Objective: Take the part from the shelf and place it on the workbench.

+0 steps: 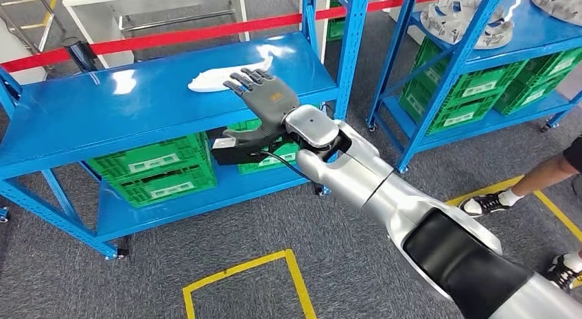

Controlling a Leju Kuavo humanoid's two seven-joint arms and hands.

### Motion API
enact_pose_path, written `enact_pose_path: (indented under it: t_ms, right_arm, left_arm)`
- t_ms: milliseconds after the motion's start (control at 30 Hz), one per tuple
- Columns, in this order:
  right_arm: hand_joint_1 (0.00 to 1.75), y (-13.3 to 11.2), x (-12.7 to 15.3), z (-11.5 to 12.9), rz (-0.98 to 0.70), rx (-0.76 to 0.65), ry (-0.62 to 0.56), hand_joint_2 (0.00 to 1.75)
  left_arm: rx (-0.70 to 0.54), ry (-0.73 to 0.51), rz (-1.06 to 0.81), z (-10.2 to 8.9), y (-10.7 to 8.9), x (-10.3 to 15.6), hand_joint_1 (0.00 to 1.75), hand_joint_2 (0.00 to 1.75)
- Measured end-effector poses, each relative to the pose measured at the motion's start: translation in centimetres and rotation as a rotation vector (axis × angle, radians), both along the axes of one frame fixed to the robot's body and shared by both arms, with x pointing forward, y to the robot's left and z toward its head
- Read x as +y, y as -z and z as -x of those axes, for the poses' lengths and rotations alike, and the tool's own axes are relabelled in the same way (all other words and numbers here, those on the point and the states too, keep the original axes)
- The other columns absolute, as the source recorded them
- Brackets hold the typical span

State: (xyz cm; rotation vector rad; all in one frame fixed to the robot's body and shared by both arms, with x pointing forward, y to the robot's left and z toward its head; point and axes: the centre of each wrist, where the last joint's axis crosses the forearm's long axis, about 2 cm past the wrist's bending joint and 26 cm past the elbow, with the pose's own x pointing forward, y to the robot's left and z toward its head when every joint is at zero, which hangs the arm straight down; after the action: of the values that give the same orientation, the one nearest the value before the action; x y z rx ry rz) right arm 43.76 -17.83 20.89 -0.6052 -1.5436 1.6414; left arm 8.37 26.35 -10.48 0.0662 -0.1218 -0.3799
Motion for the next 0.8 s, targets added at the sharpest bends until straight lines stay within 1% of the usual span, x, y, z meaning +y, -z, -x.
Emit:
enact_pose_path:
  t_ms: [267, 433, 667, 800]
  right_arm:
    - [0.0, 1.9, 0.0, 0.9, 0.002, 0.038, 0.007, 0.0]
    - [0.0, 0.8, 0.2, 0.4, -0.004, 0.009, 0.007, 0.0]
    - [0.0, 1.9, -0.1, 0.8, -0.001, 0.031, 0.016, 0.0]
    - [0.0, 2.8, -0.5, 1.0, 0.002, 0.055, 0.022, 0.0]
  left_arm:
    - [0.029, -0.001, 0.001, 1.5, 0.3, 0.0, 0.0, 0.0]
    - [0.006, -0.003, 0.001, 0.4, 0.1, 0.0, 0.0, 0.0]
    - [0.014, -0.004, 0.002, 0.8, 0.1, -0.1, 0.0, 0.0]
    - [0.013, -0.006, -0.002, 0.7, 0.1, -0.2, 0.0, 0.0]
